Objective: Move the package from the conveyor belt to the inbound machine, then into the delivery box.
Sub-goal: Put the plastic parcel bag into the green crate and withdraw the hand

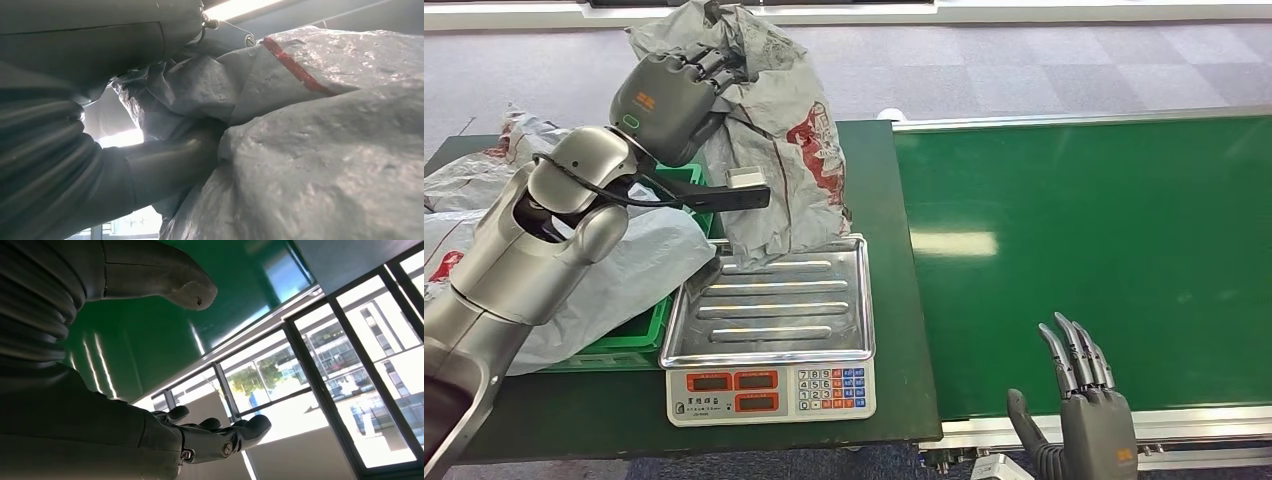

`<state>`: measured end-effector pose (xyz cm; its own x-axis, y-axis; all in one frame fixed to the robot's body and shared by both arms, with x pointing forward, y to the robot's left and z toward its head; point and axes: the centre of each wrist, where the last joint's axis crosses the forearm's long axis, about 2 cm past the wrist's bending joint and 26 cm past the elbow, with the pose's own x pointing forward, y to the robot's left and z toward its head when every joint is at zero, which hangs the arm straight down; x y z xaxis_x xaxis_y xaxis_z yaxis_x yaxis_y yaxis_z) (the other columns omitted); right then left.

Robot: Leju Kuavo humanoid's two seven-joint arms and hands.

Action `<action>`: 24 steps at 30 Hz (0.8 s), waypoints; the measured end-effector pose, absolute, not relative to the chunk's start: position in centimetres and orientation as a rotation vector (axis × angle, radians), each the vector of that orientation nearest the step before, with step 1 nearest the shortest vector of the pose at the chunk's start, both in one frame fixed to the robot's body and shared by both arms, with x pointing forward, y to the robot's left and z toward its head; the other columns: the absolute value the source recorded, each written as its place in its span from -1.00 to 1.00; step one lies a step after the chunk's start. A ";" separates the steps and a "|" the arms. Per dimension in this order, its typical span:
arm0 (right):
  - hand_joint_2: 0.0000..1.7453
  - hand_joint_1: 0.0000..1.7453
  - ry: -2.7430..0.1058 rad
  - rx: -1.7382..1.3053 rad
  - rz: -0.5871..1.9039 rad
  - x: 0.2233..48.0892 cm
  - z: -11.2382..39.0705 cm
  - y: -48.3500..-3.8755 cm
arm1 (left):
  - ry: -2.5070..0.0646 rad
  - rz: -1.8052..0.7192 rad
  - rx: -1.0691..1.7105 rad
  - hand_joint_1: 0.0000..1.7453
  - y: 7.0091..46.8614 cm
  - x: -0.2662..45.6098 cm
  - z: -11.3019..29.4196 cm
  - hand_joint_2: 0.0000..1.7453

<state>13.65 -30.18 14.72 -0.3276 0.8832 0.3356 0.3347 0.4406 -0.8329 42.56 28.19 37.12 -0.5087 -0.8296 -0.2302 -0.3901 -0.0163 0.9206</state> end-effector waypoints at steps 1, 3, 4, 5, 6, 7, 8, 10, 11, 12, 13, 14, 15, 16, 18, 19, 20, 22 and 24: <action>1.00 -1.00 -1.869 -1.032 0.842 13.7 14.7 -30.1 | -1.880 -1.524 1.275 1.00 28.4 42.5 37.2 1.00; 1.00 -1.00 -1.864 -1.033 0.842 13.7 14.6 -30.0 | -1.863 -1.499 1.307 1.00 28.9 42.5 37.4 1.00; 1.00 -1.00 -1.861 -1.032 0.843 13.7 14.6 -29.9 | -1.845 -1.488 1.333 1.00 29.3 42.6 37.6 1.00; 1.00 -1.00 -1.858 -1.030 0.844 13.7 14.6 -29.8 | -1.820 -1.476 1.363 1.00 29.7 42.6 37.7 1.00; 1.00 -1.00 -1.855 -1.027 0.845 13.7 14.6 -29.7 | -1.788 -1.462 1.397 1.00 30.4 42.8 37.9 1.00; 1.00 -1.00 -1.852 -1.023 0.847 13.7 14.6 -29.7 | -1.752 -1.447 1.433 1.00 31.2 42.9 38.0 1.00; 1.00 -1.00 -1.849 -1.019 0.848 13.7 14.6 -29.6 | -1.716 -1.428 1.466 1.00 32.2 43.1 38.1 1.00; 1.00 -1.00 -1.844 -1.014 0.851 13.7 14.5 -29.4 | -1.651 -1.383 1.514 1.00 34.9 43.4 38.3 1.00; 1.00 -1.00 -1.842 -1.011 0.852 13.7 14.5 -29.4 | -1.617 -1.355 1.527 1.00 36.4 43.5 38.5 1.00; 1.00 -1.00 -1.841 -1.010 0.852 13.7 14.4 -29.3 | -1.581 -1.327 1.531 1.00 38.1 43.5 38.6 1.00; 1.00 -1.00 -1.842 -1.007 0.853 13.7 14.4 -29.3 | -1.543 -1.299 1.531 1.00 39.9 43.5 38.8 1.00; 1.00 -1.00 -1.845 -1.004 0.854 13.7 14.4 -29.3 | -1.507 -1.271 1.528 1.00 41.7 43.3 38.9 1.00; 1.00 -1.00 -1.849 -1.000 0.857 13.8 14.3 -29.3 | -1.478 -1.247 1.521 1.00 43.5 43.1 38.9 1.00; 1.00 -1.00 -1.853 -0.995 0.859 13.8 14.3 -29.3 | -1.452 -1.222 1.516 1.00 45.3 42.7 38.9 1.00; 1.00 -1.00 -1.857 -0.985 0.863 14.0 14.2 -29.3 | -1.406 -1.171 1.501 1.00 48.6 41.8 38.6 1.00; 1.00 -1.00 -1.857 -0.981 0.864 14.1 14.1 -29.3 | -1.382 -1.148 1.493 1.00 50.2 41.3 38.3 1.00; 1.00 -1.00 -1.856 -0.978 0.864 14.3 14.1 -29.3 | -1.357 -1.130 1.485 1.00 51.5 40.9 38.0 1.00; 1.00 -1.00 -1.853 -0.976 0.861 14.5 14.0 -29.3 | -1.315 -1.108 1.467 1.00 53.3 40.1 37.1 1.00; 1.00 -1.00 -1.851 -0.974 0.860 14.6 13.9 -29.3 | -1.284 -1.102 1.441 1.00 54.3 39.4 35.9 1.00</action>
<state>14.56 -29.31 13.93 -0.3331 0.8703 0.3628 0.2843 0.4595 -0.8414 39.43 54.31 35.94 0.0689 -0.9960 -0.0571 -0.2074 -0.0703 0.9757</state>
